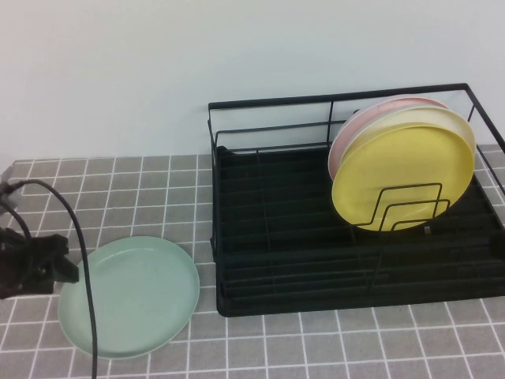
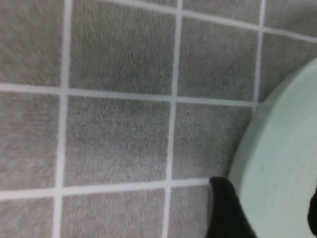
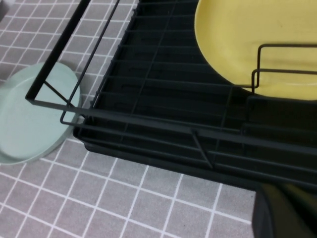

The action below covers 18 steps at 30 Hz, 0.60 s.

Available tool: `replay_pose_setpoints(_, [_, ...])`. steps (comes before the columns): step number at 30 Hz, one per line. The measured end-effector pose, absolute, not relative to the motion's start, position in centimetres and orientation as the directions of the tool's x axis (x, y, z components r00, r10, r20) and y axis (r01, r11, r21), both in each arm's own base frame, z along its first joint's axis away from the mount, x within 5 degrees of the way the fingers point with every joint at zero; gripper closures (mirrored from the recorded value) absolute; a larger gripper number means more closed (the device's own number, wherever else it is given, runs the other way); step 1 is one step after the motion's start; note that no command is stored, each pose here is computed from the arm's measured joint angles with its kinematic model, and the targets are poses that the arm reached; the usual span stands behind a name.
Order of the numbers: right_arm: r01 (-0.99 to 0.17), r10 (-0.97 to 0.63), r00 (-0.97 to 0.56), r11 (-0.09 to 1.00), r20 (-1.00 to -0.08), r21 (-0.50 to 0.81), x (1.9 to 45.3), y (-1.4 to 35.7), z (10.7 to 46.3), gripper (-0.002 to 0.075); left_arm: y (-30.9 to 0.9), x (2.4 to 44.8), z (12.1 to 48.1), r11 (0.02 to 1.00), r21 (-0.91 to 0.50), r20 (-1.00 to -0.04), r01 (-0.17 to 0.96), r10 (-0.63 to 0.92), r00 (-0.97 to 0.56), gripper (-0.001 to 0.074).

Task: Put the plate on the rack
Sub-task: Pick up the plate from the table

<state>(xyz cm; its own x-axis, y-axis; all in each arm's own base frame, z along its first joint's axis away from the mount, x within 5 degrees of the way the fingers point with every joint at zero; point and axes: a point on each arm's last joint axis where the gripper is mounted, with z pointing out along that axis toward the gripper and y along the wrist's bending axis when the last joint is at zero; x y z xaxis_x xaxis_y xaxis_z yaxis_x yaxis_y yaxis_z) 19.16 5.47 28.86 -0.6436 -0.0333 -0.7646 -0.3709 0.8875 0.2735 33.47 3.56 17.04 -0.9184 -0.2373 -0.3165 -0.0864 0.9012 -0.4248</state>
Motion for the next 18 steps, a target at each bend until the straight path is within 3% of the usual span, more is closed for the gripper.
replay_pose_setpoints(6, [-0.374,-0.033,-0.649,0.884,-0.760,0.280,19.1,5.5,28.8,0.0727,3.2,34.2,14.7,0.877,-0.476,-0.299,-0.062,-0.228,-0.927,0.0479])
replay_pose_setpoints(12, [-0.373,-0.029,-0.650,0.883,-0.759,0.285,19.1,5.6,28.8,0.0727,3.3,34.4,13.9,0.883,-0.467,-0.309,-0.038,-0.204,-0.929,0.0685])
replay_pose_setpoints(18, [-0.374,-0.029,-0.651,0.882,-0.758,0.287,19.1,5.6,28.8,0.0727,3.2,34.4,15.2,0.884,-0.467,-0.345,0.002,-0.181,-0.921,0.0726])
